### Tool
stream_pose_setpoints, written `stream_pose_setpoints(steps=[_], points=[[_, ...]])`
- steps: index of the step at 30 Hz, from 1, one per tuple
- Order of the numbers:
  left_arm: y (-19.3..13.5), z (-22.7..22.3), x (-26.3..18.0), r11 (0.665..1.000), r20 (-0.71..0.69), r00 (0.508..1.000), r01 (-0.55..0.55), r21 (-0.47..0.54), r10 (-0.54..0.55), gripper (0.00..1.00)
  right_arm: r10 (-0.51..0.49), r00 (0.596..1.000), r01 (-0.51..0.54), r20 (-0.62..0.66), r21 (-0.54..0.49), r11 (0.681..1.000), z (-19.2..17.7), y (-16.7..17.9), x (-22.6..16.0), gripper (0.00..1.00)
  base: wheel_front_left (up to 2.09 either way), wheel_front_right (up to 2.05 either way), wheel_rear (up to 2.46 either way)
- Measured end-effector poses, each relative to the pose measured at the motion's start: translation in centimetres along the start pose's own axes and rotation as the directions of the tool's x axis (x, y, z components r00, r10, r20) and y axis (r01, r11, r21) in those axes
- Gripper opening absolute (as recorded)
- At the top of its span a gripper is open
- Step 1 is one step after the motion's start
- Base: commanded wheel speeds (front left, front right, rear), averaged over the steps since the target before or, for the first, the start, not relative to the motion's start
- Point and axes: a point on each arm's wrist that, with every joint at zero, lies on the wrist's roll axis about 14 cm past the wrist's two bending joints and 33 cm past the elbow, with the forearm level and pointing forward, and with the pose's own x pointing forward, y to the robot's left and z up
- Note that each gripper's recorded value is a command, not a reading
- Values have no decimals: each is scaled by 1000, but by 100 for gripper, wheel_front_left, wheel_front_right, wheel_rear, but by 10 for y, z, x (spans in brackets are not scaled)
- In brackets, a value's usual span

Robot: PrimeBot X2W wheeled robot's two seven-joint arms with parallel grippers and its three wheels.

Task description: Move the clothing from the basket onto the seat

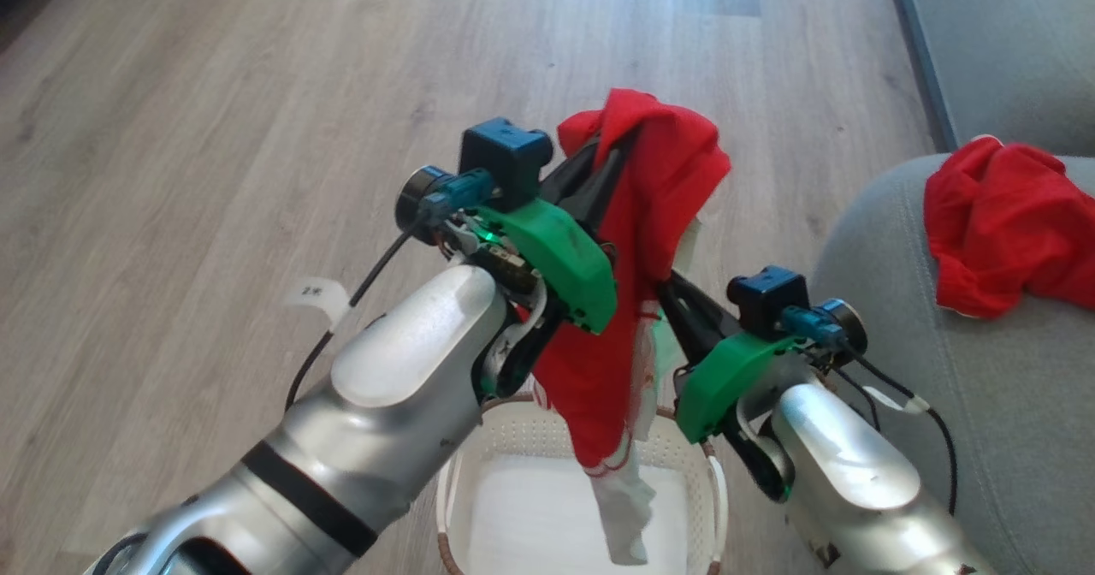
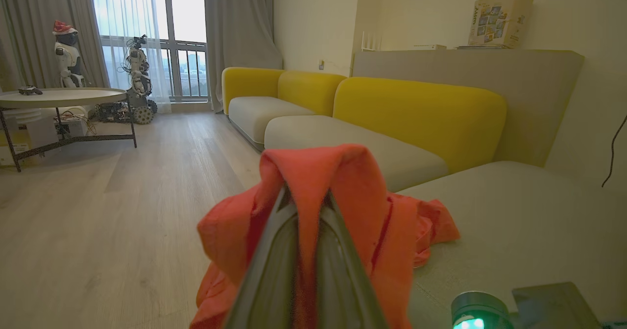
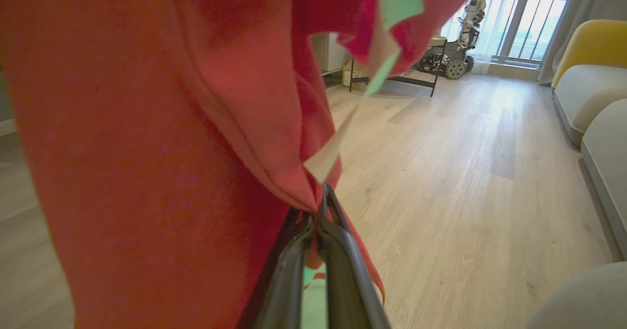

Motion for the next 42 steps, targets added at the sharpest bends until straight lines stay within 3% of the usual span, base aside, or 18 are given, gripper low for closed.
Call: stream_pose_setpoints(steps=[1, 2, 9, 16, 19, 29, 37, 42], points=[[1, -1, 1, 1000, 1, 1000, -4, -10, 4, 76, -13, 1000, 13, 3, -1, 1000, 1, -4, -1, 0, 0, 0, 0], [2, -4, 1, 1000, -2, 1000, -9, -22, 9, 100, -27, 1000, 27, 6, -3, 1000, 2, -9, -2, 0, 0, 0, 0], [-3, -30, 2, 996, -32, 999, -8, -90, 6, 100, -164, 985, 165, 49, -25, 986, 14, -55, -19, 0, 0, 0, 0], [-27, -61, 0, 992, -87, 995, 43, -120, -53, 100, -297, 952, 304, 78, -94, 948, 25, -102, -47, 0, 0, 0, 0], [-43, -71, 2, 988, -100, 990, 89, -124, -101, 100, -355, 930, 365, 93, -126, 923, 31, -123, -66, 0, 0, 0, 0], [-107, -109, 11, 953, -167, 941, 275, -123, -293, 100, -563, 813, 582, 147, -175, 794, 50, -189, -153, 0, 0, 0, 0], [-154, -128, 16, 902, -186, 885, 402, -159, -427, 100, -641, 741, 671, 197, -219, 708, 76, -215, -201, 0, 0, 0, 0], [-175, -136, 17, 874, -189, 856, 453, -176, -482, 100, -675, 716, 697, 181, -245, 674, 76, -224, -221, 0, 0, 0, 0]])
